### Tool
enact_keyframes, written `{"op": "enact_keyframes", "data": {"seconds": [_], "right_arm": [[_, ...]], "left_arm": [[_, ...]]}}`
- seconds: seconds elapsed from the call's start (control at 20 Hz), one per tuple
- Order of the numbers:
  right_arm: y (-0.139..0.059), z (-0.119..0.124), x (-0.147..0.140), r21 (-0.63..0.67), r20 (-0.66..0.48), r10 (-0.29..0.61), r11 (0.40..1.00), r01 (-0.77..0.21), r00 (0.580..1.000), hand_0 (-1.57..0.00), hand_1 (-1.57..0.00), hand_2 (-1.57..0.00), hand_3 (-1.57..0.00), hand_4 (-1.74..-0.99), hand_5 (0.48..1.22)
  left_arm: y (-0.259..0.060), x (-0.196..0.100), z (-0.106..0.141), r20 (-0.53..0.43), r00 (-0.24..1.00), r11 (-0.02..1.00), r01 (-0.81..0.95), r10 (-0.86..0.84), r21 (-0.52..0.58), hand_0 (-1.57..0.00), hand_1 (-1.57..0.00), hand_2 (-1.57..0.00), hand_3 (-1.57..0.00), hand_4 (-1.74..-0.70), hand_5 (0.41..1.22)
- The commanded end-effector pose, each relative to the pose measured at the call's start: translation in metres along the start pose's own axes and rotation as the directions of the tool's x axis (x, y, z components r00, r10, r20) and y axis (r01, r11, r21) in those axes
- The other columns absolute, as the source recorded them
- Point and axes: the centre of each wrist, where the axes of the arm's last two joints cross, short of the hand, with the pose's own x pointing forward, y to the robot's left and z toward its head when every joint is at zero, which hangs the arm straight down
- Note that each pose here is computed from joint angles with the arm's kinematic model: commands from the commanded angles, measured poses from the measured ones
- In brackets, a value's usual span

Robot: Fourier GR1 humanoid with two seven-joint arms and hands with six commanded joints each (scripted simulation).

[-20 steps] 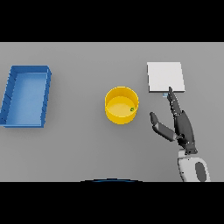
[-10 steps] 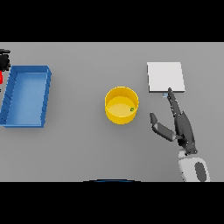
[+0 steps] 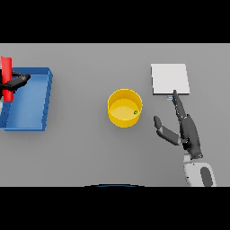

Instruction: Pick up the red beaker and tilt it to pour out 1 green nut into yellow bowl. Pick up the yellow bowl and place it on the metallic measuring scale.

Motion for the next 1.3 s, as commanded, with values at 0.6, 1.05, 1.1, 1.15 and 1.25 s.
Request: {"op": "enact_keyframes", "data": {"seconds": [0.6,1.05,1.1,1.15,1.25], "right_arm": [[0.004,-0.001,0.001,0.008,0.001,0.007,1.0,-0.007,1.0,0.0,0.0,0.0,0.0,-1.176,0.688],[-0.004,-0.031,0.022,0.286,0.109,0.337,0.89,-0.354,0.935,0.0,0.0,0.0,0.0,-1.19,0.716],[-0.005,-0.037,0.026,0.334,0.14,0.417,0.834,-0.439,0.898,0.0,0.0,0.0,0.0,-1.204,0.708],[-0.004,-0.043,0.031,0.375,0.194,0.482,0.768,-0.519,0.854,0.0,0.0,0.0,0.0,-1.216,0.704],[0.005,-0.061,0.042,0.423,0.318,0.56,0.638,-0.644,0.765,0.0,0.0,0.0,0.0,-1.222,0.701]], "left_arm": [[-0.001,-0.007,0.001,0.064,0.986,0.985,0.156,-0.151,-0.075,-0.11,-0.09,-0.09,-0.08,-0.71,0.647],[-0.001,-0.004,0.003,0.158,0.984,0.994,0.095,-0.087,-0.045,-0.01,-0.01,-0.01,-0.01,-0.72,0.676],[-0.001,-0.005,0.003,0.164,0.983,0.995,0.091,-0.082,-0.048,-0.01,-0.01,-0.01,-0.01,-0.72,0.67],[-0.004,-0.005,0.004,0.17,0.983,0.995,0.085,-0.074,-0.057,-0.01,-0.01,-0.01,-0.01,-0.72,0.667],[-0.006,-0.007,0.003,0.161,0.984,0.995,0.082,-0.072,-0.058,0.0,0.0,0.0,0.0,-0.72,0.665]]}}
